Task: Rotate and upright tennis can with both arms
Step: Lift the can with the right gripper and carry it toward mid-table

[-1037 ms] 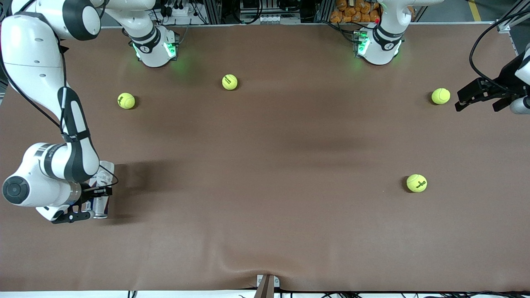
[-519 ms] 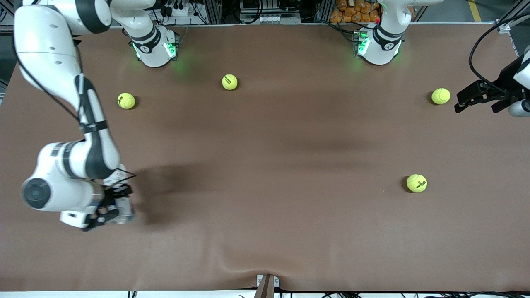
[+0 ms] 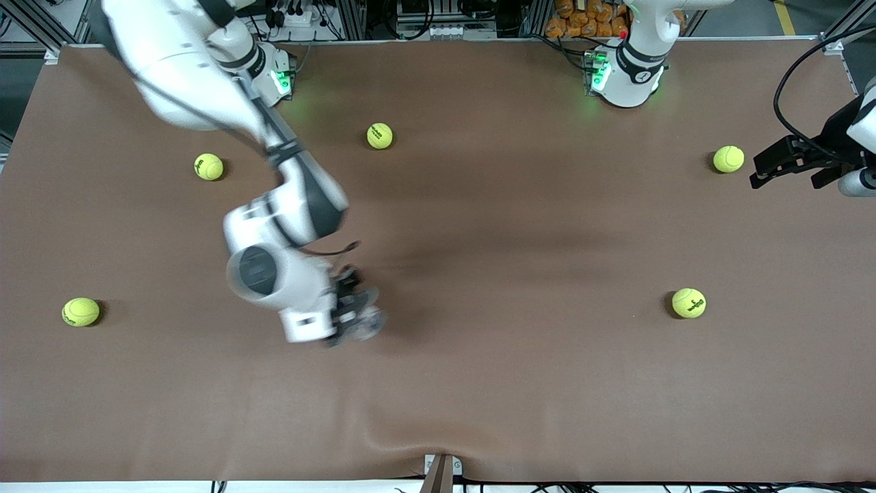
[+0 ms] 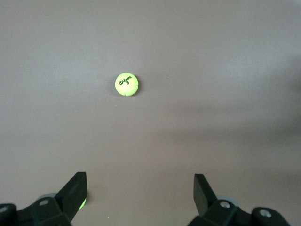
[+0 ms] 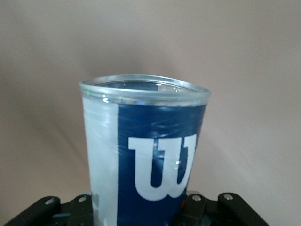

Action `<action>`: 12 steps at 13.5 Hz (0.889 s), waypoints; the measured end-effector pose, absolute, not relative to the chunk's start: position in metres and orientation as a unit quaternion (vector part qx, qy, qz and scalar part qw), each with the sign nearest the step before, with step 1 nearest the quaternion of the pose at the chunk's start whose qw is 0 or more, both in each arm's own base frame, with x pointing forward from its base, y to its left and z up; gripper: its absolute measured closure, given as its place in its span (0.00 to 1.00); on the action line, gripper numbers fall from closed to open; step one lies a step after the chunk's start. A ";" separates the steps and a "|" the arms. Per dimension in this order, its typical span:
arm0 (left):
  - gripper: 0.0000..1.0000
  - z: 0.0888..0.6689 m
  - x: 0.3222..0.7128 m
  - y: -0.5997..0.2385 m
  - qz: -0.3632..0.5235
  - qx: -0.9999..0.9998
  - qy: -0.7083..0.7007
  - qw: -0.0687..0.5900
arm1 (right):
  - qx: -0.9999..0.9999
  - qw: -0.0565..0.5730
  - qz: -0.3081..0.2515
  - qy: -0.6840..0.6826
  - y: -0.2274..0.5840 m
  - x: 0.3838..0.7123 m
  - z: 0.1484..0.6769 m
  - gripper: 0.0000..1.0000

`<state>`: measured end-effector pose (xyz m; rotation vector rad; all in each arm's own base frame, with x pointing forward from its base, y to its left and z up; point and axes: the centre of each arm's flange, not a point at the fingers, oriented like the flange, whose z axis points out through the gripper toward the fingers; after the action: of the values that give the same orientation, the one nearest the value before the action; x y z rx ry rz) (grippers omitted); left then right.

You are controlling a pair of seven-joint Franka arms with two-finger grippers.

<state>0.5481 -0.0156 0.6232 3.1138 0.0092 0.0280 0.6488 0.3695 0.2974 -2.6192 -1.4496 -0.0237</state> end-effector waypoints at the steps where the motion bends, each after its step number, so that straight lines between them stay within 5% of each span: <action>1: 0.00 0.623 0.548 -0.015 0.009 1.000 0.003 0.014 | -0.860 0.075 -0.019 -0.504 0.404 0.631 0.287 0.58; 7: 0.00 0.620 0.550 -0.015 0.006 1.000 0.004 0.014 | -0.800 0.054 -0.027 -0.596 0.517 0.541 0.199 0.58; 12: 0.00 0.616 0.552 -0.016 0.001 1.000 0.003 0.014 | -0.797 0.050 -0.024 -0.601 0.514 0.541 0.187 0.09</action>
<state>0.5516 -0.0155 0.6157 3.1129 0.0103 0.0041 0.5415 0.5140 0.1874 -2.4291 -1.8306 -0.0733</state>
